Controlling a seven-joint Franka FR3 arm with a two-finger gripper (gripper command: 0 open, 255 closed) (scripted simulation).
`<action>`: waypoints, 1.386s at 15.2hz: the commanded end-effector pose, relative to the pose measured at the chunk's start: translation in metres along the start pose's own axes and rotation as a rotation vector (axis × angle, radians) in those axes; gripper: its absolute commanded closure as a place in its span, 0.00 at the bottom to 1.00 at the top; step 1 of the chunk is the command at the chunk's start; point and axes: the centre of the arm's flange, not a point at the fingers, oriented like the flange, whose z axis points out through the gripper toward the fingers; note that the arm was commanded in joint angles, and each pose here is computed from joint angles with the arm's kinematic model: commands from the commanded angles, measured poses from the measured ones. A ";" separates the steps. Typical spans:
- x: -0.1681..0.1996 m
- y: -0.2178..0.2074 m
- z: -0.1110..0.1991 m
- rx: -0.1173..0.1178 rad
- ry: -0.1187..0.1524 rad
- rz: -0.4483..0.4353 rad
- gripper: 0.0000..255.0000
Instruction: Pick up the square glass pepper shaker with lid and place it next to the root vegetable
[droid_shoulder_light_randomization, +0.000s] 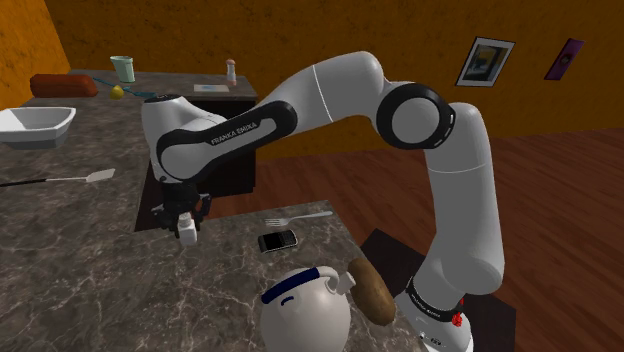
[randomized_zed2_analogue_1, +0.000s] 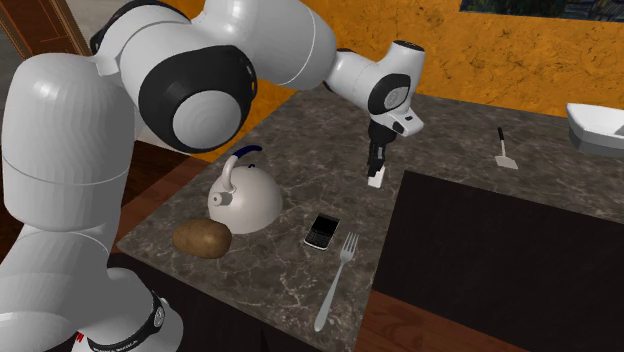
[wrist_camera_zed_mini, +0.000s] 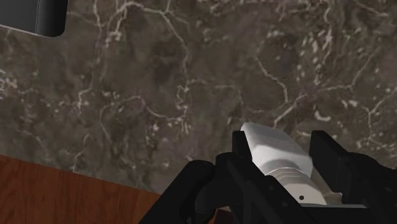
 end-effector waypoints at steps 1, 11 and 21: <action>-0.001 0.000 -0.008 0.000 0.000 0.000 1.00; -0.006 -0.002 -0.061 0.000 0.000 0.000 1.00; -0.010 -0.004 -0.113 0.000 0.000 0.000 1.00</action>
